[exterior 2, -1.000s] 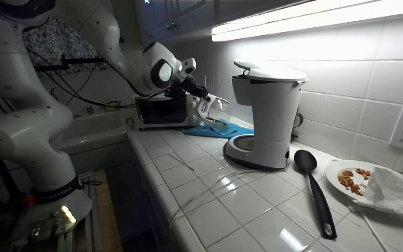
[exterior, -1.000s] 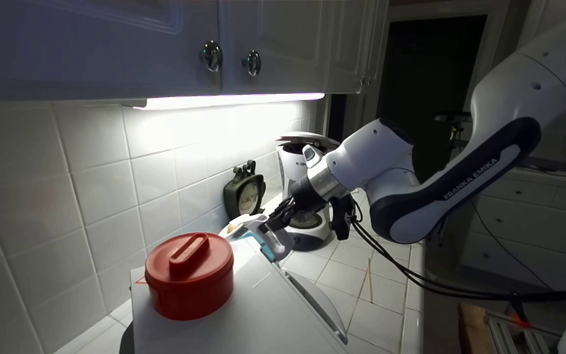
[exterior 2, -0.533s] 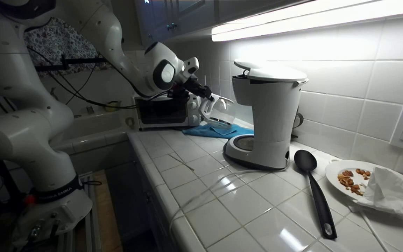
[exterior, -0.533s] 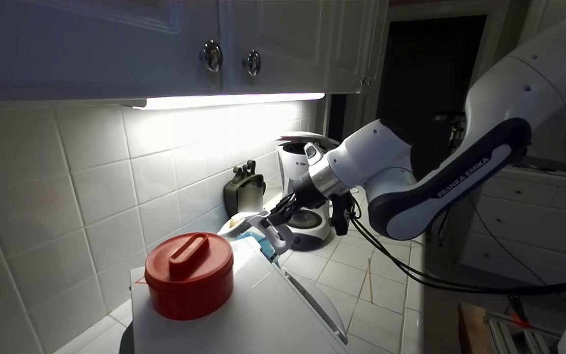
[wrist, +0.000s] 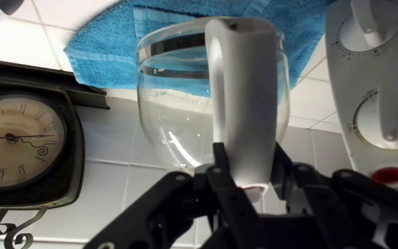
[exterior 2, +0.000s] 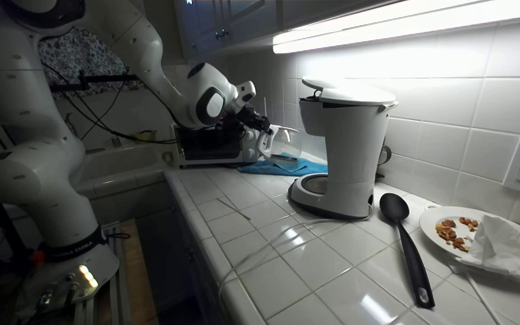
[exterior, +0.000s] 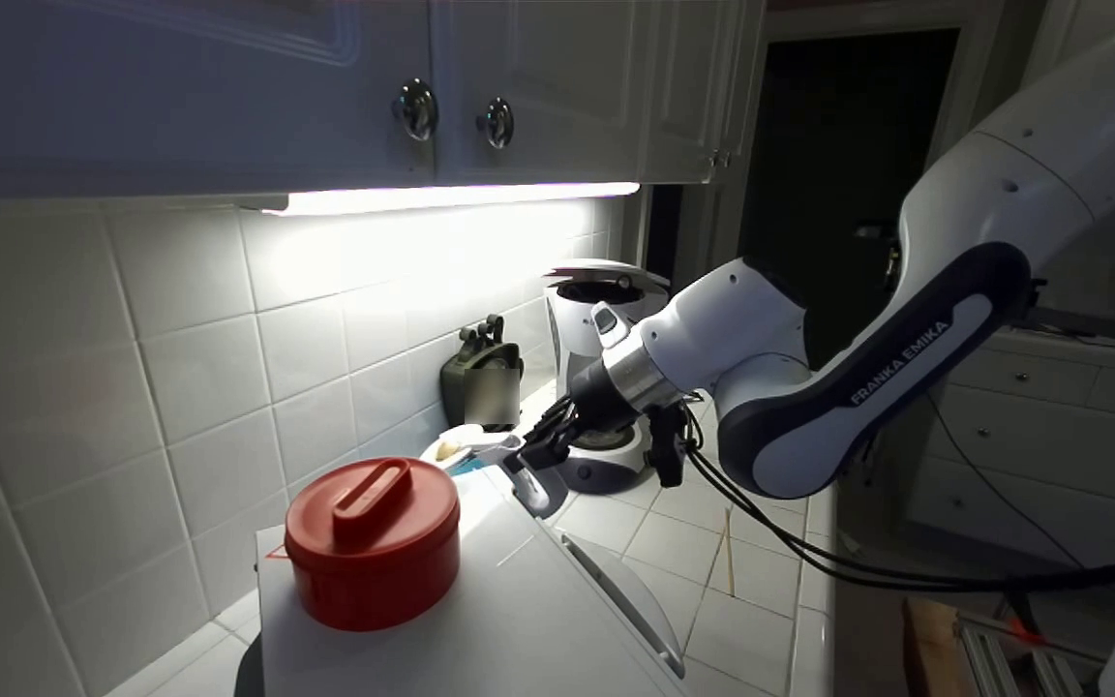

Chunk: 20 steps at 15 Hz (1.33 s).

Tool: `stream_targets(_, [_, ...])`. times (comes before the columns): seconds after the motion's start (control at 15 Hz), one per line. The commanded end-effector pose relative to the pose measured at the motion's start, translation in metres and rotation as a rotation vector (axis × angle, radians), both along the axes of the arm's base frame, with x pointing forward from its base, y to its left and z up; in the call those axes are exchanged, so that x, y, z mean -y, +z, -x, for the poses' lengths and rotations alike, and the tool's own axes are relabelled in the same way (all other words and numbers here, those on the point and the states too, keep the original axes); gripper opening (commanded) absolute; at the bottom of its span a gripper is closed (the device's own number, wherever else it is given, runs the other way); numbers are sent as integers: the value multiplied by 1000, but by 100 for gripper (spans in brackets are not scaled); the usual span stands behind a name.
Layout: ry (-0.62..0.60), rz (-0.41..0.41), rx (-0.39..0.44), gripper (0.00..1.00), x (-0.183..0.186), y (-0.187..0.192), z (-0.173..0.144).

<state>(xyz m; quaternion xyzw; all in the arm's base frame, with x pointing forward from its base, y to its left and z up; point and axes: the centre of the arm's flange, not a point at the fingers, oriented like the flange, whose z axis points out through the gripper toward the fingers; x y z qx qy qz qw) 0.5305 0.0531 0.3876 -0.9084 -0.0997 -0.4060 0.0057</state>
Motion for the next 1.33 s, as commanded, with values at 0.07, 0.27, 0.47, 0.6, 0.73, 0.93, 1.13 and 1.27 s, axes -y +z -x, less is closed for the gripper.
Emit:
stream_targets(0.07, [21,-6,-43,60,-17,-30,4])
stream_targets(0.27, [22,-6,-76,80,-18,-42,10])
stream_targets(0.47, [20,-6,-86,98,-18,-45,13])
stream_targets(0.6, [9,-5,-96,100,-18,-43,16])
stream_targets(0.73, [-32,9,-132,100,-17,-39,19])
stream_targets(0.93, [-139,47,-228,100,-8,-27,26])
stream_targets(1.13, [-220,87,-294,100,-1,-9,40])
stream_targets(1.27, [-267,108,-328,100,-2,-2,47])
